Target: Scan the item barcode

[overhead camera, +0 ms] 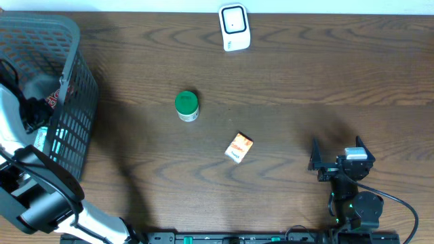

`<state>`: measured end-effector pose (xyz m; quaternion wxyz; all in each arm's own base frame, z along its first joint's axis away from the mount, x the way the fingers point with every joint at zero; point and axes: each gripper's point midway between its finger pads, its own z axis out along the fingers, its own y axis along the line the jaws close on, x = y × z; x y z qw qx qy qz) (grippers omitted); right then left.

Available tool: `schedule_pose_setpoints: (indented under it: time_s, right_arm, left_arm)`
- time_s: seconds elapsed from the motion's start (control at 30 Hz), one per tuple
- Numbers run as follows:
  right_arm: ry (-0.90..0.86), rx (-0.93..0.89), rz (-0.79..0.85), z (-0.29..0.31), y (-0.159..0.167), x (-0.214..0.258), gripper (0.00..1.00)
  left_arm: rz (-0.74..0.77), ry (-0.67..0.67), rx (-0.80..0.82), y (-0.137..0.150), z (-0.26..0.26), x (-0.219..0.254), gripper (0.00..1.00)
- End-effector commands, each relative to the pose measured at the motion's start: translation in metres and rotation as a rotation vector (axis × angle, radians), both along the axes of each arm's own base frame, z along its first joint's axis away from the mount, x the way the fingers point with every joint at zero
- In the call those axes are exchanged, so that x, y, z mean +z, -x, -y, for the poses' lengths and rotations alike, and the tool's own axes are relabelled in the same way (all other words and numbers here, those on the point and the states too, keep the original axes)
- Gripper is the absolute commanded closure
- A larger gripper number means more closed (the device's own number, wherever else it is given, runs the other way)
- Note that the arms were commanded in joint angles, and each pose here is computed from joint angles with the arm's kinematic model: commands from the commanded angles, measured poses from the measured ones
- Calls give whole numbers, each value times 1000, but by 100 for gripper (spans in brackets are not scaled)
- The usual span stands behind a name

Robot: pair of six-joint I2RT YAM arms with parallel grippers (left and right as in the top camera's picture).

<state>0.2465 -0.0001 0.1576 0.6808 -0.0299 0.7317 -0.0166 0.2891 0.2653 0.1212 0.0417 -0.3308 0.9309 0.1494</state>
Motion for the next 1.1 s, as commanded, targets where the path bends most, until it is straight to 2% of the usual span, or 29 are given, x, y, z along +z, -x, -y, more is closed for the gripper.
schedule_pose_setpoints:
  time_s: [0.0,0.2,0.43,0.63,0.8,0.93,1.07]
  right_arm:
    - [-12,6,0,-2,0,0,1]
    - [-12,5,0,-2,0,0,1]
    - [-12,6,0,-2,0,0,1]
    - [-12,6,0,-2,0,0,1]
    - [-12,6,0,-2,0,0,1]
    - [-12,5,0,-2,0,0,1]
    - [-12,6,0,-2,0,0,1]
  left_arm:
    - [-96,26,-248,10,-1,-29,2]
    - [-164,75,-415,23,8,-62,2]
    - [-154,112,-489,30,11,-82,2]
    - [-117,80,-460,29,-4,-92,2]
    - [-17,186,-465,19,6,-113,1]
    - [-45,254,-450,25,15,-133,2]
    - [-36,276,-407,26,18,-138,16]
